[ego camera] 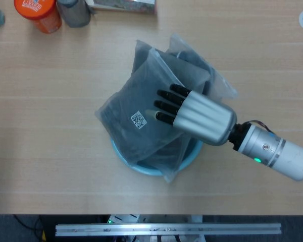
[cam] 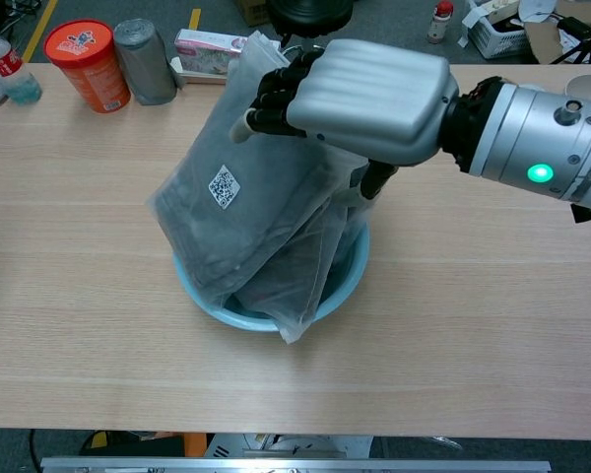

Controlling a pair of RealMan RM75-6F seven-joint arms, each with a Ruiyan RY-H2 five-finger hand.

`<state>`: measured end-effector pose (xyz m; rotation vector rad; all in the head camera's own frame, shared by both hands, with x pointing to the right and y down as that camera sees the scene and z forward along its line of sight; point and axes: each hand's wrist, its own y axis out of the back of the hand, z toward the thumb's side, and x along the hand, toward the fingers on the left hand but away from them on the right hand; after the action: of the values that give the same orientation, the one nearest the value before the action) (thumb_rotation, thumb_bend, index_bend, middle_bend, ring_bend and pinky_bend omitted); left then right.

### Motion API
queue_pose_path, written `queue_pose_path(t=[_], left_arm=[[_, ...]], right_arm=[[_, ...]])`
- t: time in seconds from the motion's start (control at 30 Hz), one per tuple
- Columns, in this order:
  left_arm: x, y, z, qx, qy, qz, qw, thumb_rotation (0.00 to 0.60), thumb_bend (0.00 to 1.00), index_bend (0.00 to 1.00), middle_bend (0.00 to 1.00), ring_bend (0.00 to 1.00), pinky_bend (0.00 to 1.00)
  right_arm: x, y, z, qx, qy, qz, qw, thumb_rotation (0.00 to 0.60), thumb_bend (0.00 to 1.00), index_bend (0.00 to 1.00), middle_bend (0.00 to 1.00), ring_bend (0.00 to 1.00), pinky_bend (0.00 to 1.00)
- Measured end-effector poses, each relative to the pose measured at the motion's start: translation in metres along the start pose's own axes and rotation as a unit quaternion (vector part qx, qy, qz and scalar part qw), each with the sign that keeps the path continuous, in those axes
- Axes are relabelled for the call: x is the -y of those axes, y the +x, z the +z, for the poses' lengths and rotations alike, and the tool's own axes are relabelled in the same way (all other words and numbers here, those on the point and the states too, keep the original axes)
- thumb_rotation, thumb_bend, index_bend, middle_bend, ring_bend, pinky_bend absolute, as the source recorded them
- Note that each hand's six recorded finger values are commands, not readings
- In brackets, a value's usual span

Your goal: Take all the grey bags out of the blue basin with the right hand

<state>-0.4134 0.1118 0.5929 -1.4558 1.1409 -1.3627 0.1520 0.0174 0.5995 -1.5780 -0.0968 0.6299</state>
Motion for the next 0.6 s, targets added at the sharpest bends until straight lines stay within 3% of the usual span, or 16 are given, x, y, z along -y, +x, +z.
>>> queue_pose_path(t=[0.5,0.6], left_arm=[[-0.001,-0.001,-0.006,-0.008,-0.007,0.005,0.9999,0.6,0.23,0.3,0.28,0.24,0.24],[-0.001,-0.002,-0.007,-0.01,-0.007,0.006,0.9999,0.6,0.23,0.3,0.28,0.24,0.24]], right_arm=[[0.006,-0.043,0.014,-0.018,0.047,0.009,0.9987,0.6,0.09,0.18,0.25,0.16,0.24],[0.007,-0.052,0.018,-0.021,0.056,0.015,0.9981,0.6,0.11,0.24,0.3,0.19,0.24]])
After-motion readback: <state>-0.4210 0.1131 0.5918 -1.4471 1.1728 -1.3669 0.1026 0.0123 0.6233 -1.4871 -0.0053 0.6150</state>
